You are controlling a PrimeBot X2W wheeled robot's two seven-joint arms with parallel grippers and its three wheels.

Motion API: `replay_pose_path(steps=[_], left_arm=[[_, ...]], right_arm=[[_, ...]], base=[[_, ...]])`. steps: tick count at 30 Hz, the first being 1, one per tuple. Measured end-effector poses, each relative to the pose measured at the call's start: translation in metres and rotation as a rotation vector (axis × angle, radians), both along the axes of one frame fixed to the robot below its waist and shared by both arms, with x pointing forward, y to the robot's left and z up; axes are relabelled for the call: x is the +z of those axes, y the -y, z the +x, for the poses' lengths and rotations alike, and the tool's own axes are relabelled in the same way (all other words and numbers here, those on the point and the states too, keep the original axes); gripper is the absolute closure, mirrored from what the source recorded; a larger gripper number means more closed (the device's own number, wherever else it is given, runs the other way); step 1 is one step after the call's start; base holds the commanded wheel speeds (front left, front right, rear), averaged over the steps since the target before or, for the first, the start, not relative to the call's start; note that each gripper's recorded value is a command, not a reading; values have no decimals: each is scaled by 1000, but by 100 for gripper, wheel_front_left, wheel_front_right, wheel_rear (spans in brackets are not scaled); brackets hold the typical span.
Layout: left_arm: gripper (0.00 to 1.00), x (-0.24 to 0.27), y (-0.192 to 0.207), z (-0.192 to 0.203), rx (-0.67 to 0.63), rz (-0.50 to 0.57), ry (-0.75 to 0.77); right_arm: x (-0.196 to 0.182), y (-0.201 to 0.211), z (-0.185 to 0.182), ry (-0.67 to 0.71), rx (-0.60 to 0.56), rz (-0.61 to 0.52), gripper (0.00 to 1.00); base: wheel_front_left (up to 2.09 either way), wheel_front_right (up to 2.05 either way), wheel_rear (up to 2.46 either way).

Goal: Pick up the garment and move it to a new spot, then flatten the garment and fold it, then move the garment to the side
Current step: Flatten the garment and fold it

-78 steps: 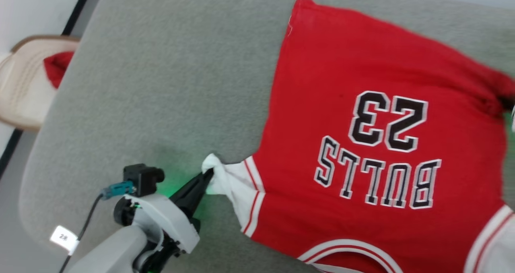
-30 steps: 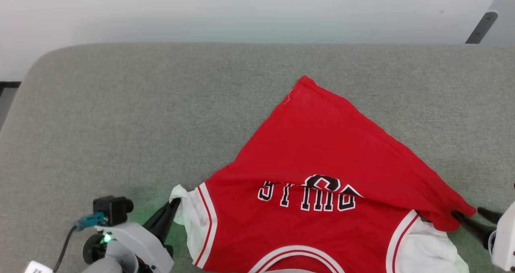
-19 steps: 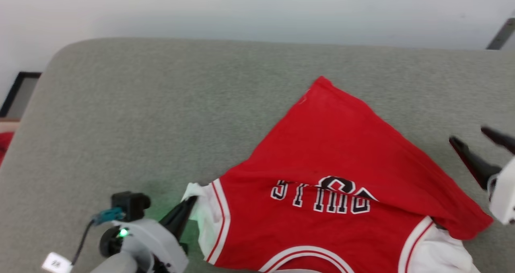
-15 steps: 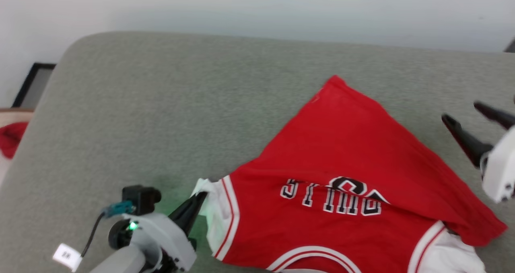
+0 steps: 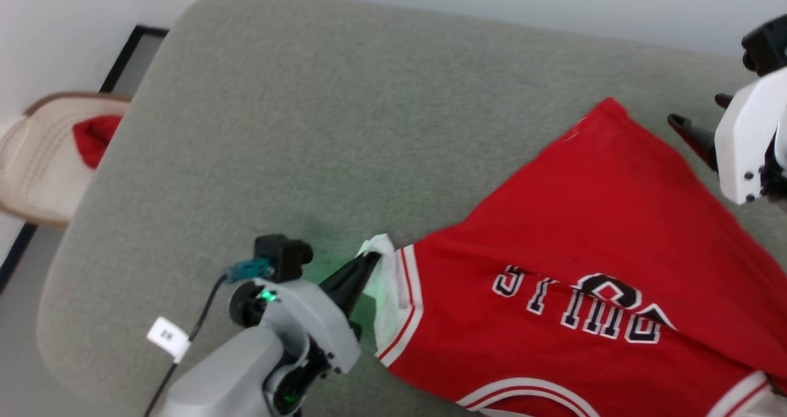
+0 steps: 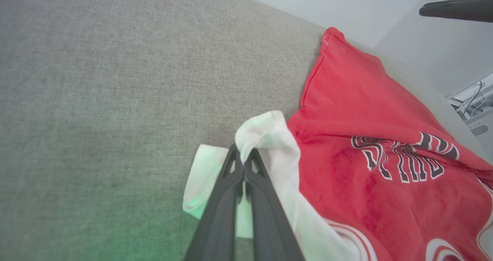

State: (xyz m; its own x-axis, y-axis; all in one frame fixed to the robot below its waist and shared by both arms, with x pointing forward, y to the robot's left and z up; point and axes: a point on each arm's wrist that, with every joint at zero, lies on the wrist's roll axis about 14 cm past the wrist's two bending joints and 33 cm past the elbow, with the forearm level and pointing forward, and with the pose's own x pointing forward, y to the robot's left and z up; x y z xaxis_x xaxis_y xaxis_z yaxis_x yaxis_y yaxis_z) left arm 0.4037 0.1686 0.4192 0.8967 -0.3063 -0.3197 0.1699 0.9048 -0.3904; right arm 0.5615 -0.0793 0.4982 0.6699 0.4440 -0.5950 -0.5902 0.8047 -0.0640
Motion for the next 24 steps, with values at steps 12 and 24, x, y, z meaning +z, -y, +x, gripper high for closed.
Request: replay_pose_path(steps=[12,24], left_arm=[[100,-12,1,1,24,-15,-40],[100,-27,-8,-4,54,-12,-96]], right_arm=[[-82,-35,25,-235,40,-64,0],[-118,-52,33,-381,56,-112,81]], base=[[0,0,0],[0,0,0]])
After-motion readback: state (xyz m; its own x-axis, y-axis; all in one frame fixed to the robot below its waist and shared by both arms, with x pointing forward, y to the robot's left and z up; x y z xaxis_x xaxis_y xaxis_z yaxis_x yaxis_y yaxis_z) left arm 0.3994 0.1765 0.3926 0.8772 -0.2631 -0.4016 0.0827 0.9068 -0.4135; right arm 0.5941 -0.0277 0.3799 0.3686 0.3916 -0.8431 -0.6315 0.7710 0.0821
